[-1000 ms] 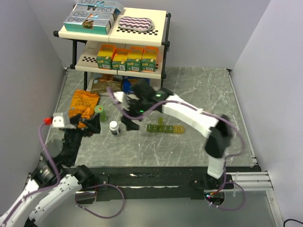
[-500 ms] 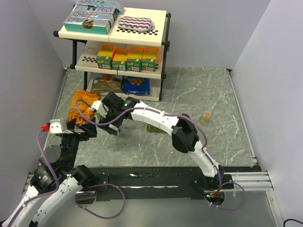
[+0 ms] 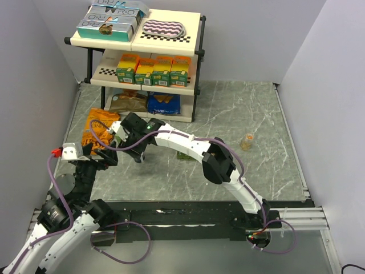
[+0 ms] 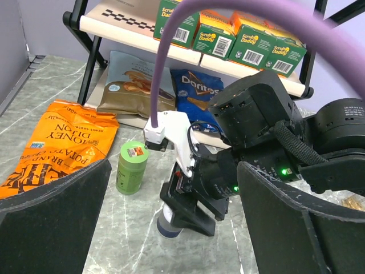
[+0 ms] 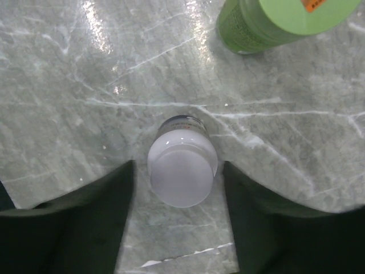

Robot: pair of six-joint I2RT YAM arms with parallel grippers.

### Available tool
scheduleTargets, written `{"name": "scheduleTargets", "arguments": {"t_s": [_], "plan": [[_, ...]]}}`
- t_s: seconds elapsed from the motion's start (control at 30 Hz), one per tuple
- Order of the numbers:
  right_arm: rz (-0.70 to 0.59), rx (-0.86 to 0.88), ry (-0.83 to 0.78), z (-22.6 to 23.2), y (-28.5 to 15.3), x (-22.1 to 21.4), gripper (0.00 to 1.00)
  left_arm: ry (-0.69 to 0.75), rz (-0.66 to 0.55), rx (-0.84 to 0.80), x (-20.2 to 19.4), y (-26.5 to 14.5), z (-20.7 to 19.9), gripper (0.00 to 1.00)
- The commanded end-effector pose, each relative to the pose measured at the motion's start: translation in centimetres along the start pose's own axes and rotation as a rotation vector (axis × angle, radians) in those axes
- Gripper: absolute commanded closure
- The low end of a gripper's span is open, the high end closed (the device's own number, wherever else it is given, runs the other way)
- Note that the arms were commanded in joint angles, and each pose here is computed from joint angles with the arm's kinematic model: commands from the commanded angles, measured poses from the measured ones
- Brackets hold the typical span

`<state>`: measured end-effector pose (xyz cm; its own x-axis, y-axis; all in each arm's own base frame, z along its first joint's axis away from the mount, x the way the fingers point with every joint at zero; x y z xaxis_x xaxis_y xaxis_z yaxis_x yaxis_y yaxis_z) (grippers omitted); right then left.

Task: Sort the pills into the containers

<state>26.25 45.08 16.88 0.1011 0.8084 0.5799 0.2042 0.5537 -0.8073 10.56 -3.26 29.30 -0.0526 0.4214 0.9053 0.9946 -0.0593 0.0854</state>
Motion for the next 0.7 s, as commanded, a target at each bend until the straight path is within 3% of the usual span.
{"name": "scheduleTargets", "arguments": {"t_s": [0.0,0.2,0.47,0.6,0.67], "plan": [[-0.018,-0.009,0.018,-0.3,-0.4,0.8,0.43,0.009,-0.015,-0.016,0.5,0.0,-0.1,0.0],[-0.006,-0.011,0.01,-0.2,-0.4,0.6,0.5,0.007,-0.024,-0.044,0.6,-0.2,-0.2,0.0],[0.023,-0.002,-0.005,-0.4,0.1,0.0,0.48,-0.015,-0.053,-0.084,0.7,-0.7,-0.1,0.01],[0.016,0.021,-0.006,-0.6,-0.8,0.0,0.78,-0.004,-0.039,-0.122,0.5,-0.6,-0.5,0.01],[-0.007,0.049,-0.004,-0.7,-2.2,0.3,0.82,0.003,-0.024,-0.164,0.3,-0.6,-0.9,0.0]]}}
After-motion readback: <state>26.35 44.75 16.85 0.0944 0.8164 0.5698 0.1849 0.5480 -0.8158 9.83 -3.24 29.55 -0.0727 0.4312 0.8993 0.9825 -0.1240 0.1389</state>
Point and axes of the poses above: each gripper's point midway between its finger pads, its own y axis out along the fingers, its own z axis along the line the jaws close on, x = y × z, the point moved 9 cm from there along -y, back along the fingers, and after that the axes turned 7 degrees about -y, right-handed, at the moved point
